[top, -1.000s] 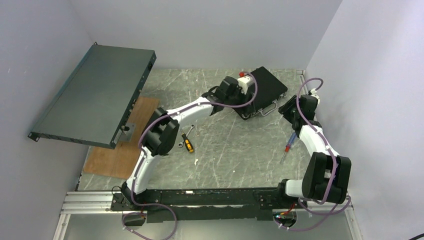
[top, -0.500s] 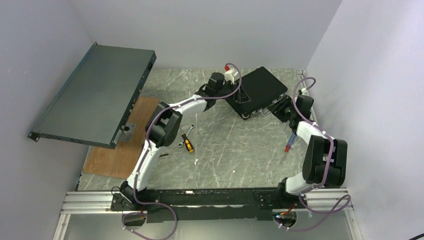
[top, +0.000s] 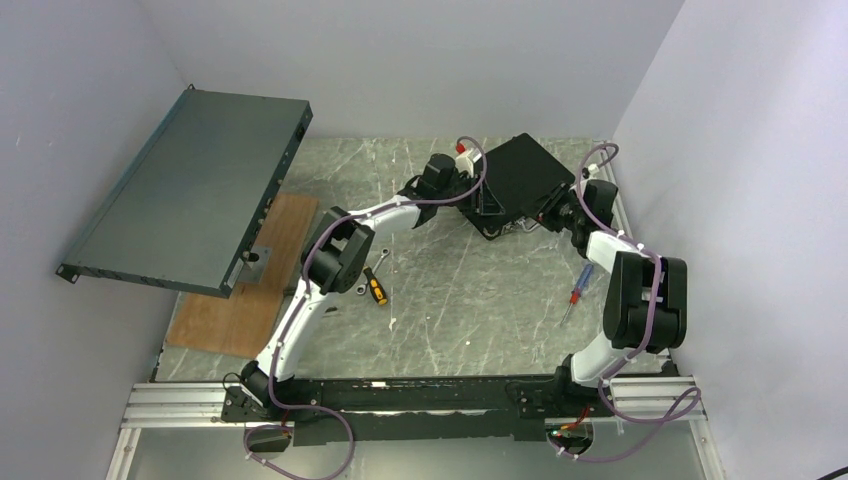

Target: Pack up texas hold em set

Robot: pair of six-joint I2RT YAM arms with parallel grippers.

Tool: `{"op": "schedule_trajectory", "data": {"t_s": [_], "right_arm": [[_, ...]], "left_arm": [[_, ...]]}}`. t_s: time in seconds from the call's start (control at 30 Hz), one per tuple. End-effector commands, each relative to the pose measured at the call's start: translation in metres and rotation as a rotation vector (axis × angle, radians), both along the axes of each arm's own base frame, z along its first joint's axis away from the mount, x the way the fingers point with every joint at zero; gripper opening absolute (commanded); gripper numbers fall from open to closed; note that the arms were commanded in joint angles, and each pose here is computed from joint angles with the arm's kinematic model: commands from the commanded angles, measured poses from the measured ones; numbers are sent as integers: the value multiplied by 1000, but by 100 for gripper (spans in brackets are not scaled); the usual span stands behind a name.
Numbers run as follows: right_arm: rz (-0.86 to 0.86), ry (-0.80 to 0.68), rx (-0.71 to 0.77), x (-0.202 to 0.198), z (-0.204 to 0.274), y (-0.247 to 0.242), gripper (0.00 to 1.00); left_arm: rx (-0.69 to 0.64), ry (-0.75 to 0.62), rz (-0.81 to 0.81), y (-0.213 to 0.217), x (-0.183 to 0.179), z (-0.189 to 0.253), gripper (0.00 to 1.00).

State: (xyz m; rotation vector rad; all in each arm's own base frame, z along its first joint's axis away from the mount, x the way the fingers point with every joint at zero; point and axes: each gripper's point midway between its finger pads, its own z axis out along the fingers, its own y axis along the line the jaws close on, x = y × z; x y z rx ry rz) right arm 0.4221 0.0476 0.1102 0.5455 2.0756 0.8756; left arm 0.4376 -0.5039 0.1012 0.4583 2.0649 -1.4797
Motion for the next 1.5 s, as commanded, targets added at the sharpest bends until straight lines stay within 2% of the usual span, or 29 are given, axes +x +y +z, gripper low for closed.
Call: {"op": "schedule_trajectory", "data": {"t_s": [0.0,0.17,0.3,0.6,1.1,1.47], "right_arm": [[60,-114,25,19,34,15,23],[98,-90,74,23,25,24,13],[89,-57,62,17,10,22,8],[81,33,33,4,-28,20,6],[29,133,-49,-18,-56,14,2],[33,126,-132,-20,-55,20,1]], "left_arm": [[135,173,37,22,-10,-56,39],[169,202,57,31,-12,-69,38],[201,218,67,35,-13,-78,38],[259,318,126,45,-13,-98,36],[270,347,129,51,-14,-99,36],[261,360,126,51,-15,-101,35]]}}
